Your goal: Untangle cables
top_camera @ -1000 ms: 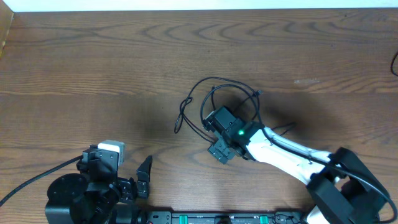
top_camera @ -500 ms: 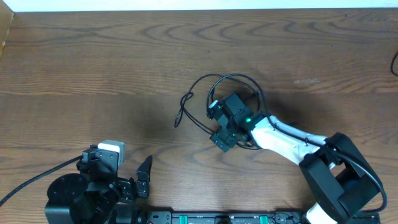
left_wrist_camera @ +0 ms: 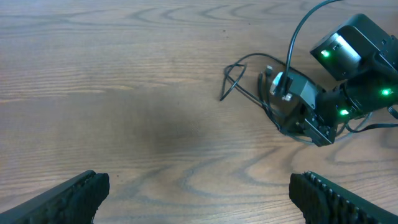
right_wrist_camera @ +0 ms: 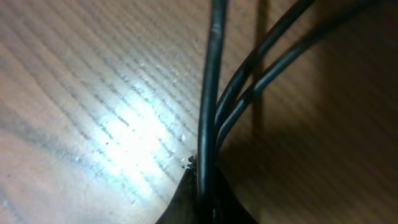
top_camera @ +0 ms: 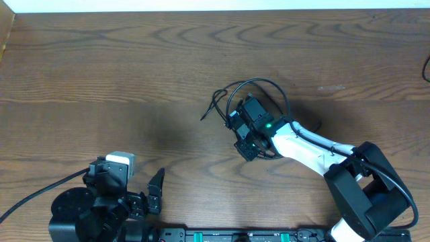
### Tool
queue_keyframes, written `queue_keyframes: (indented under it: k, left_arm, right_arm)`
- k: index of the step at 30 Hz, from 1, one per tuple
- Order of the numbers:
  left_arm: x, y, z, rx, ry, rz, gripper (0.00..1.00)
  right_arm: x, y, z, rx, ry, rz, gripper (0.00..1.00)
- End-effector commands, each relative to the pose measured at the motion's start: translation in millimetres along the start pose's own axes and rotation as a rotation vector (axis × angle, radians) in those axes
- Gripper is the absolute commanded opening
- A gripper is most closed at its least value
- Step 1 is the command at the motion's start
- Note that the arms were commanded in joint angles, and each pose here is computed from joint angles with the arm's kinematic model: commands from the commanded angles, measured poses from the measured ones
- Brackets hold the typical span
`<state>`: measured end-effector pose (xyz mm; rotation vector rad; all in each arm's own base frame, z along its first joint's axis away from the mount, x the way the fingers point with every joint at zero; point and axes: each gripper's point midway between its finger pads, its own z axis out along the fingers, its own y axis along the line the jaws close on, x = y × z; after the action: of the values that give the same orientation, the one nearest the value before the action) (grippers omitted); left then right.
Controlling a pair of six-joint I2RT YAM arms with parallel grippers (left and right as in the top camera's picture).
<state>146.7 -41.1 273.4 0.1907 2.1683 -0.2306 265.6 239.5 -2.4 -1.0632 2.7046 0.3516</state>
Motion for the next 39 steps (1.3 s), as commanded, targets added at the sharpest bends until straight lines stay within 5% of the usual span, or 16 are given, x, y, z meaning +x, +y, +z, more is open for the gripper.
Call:
queue_keyframes:
  k: [1,11,20,27,39]
  left_arm:
    - [-1.9,-0.2,-1.9,-0.001,-0.007,0.017,1.0]
    - [-1.9,-0.2,-1.9,-0.001,-0.007,0.017,1.0]
    - [-1.9,-0.2,-1.9,-0.001,-0.007,0.017,1.0]
    - [-1.9,-0.2,-1.9,-0.001,-0.007,0.017,1.0]
    - [-1.9,-0.2,-1.9,-0.001,-0.007,0.017,1.0]
  right_arm:
    - [7.0,0.4,2.7,-0.016,0.054,0.042,0.01]
    - [-84.2,-10.7,-98.6,0.022,-0.154,-0.022,0.01]
    - [-110.2,-74.1,-169.3,0.126,-0.24,0.077,0.01]
    - [-59.0,-57.5,-119.8,0.035,-0.036,0.103,0.01]
    - [-1.0,-52.9,-26.0,0.016,0.078,0.158,0.09]
